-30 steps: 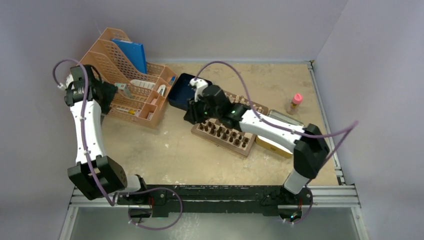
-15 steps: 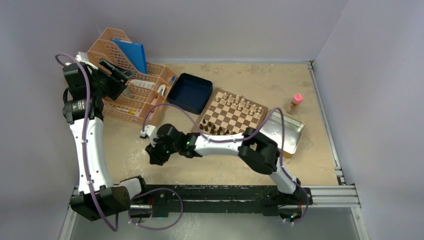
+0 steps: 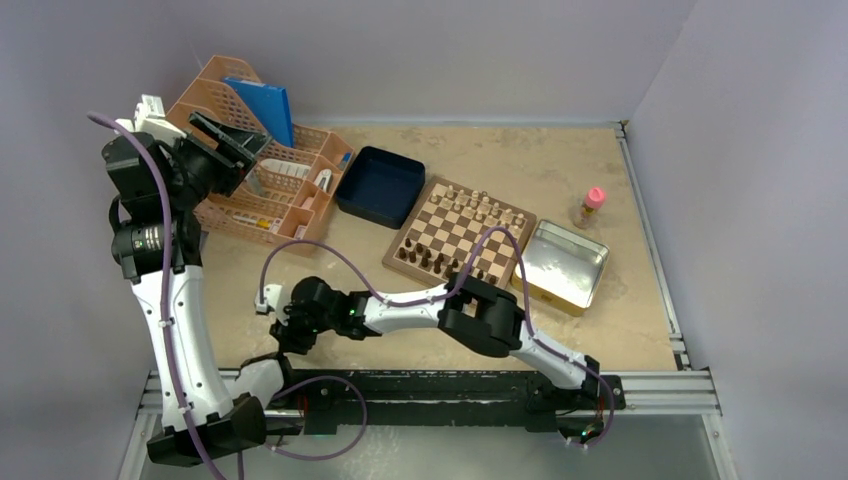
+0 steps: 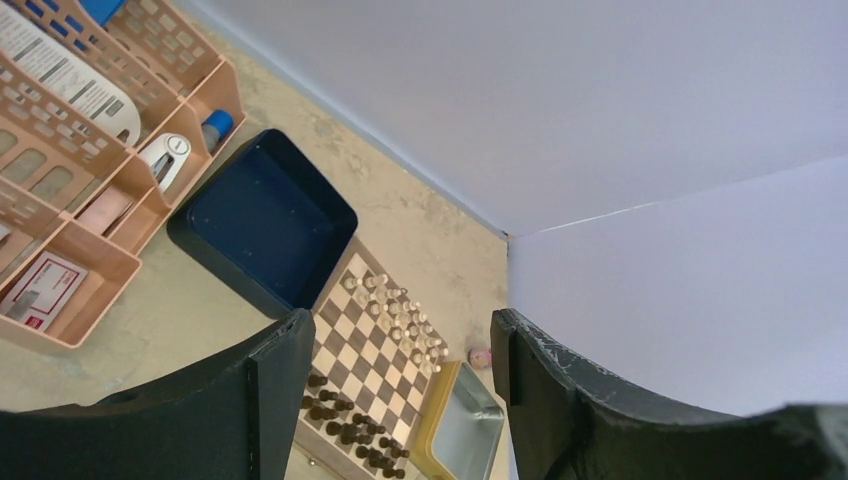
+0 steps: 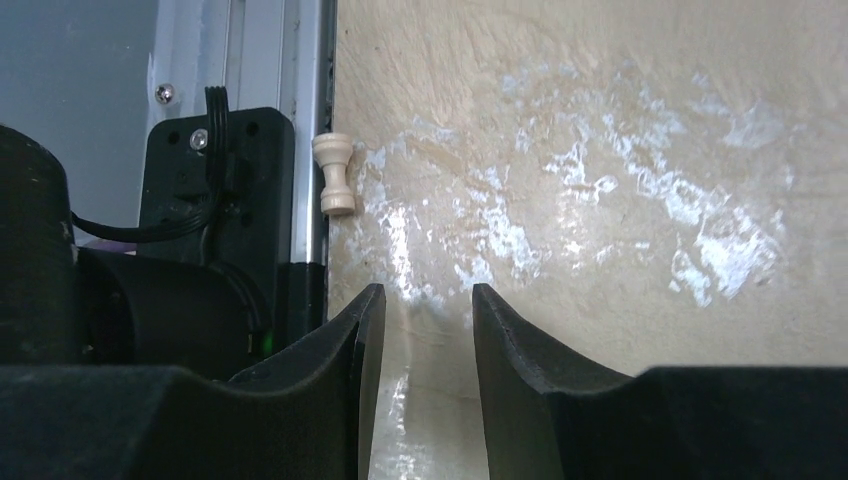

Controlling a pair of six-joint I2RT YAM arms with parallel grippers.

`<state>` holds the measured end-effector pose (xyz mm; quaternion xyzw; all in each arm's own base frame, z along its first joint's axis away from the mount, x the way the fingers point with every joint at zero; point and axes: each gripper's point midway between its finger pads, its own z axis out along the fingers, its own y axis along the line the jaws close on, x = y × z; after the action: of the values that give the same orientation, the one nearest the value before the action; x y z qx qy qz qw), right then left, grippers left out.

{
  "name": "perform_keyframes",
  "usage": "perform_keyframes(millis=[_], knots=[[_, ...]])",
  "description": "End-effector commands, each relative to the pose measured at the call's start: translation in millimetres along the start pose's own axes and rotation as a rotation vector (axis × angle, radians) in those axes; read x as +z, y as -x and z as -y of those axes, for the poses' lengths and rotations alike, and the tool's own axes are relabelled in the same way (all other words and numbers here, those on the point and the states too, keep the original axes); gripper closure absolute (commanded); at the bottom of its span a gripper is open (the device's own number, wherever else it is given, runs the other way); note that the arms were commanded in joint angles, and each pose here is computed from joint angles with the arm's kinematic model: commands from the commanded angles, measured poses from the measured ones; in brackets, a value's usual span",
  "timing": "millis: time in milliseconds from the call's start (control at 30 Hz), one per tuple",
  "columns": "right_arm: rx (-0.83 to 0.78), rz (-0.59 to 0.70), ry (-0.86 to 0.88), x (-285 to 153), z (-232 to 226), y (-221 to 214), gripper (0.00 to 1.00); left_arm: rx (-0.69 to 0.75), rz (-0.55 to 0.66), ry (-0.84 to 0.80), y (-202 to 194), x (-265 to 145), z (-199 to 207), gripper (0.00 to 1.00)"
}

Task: Set up the chess pieces on the board
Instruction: Pick up the chess piece at the center of the board.

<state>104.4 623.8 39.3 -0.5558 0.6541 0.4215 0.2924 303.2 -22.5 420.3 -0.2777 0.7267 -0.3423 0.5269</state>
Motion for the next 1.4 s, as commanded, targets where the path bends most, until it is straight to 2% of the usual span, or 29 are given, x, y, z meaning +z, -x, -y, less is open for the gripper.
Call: perform_keyframes(millis=[0,300,633,833,933,1033,1133,1367], knots=[[-0.161,0.133,0.039,0,-8,44,0.59,0.024,0.028,-0.083,7,-16,30,0.35],[-0.281,0.116,0.132,11,-35,23,0.55,0.005,0.026,-0.085,0,-14,23,0.35],[-0.323,0.112,0.157,17,-43,16,0.52,0.019,-0.014,-0.111,-21,-17,12,0.35],[-0.252,0.111,0.055,18,-25,12,0.52,-0.02,0.005,-0.154,-27,-22,15,0.34],[-0.253,0.114,0.069,18,-28,11,0.52,-0.05,-0.03,-0.18,-29,-19,21,0.35],[-0.227,0.047,0.104,21,-32,3,0.52,-0.056,-0.054,-0.163,-29,-17,20,0.35],[-0.199,-0.004,0.142,24,-38,1,0.52,-0.027,-0.034,-0.131,-25,-20,17,0.35],[-0.196,0.001,0.153,31,-40,12,0.52,-0.013,-0.021,-0.135,-22,-23,22,0.34]])
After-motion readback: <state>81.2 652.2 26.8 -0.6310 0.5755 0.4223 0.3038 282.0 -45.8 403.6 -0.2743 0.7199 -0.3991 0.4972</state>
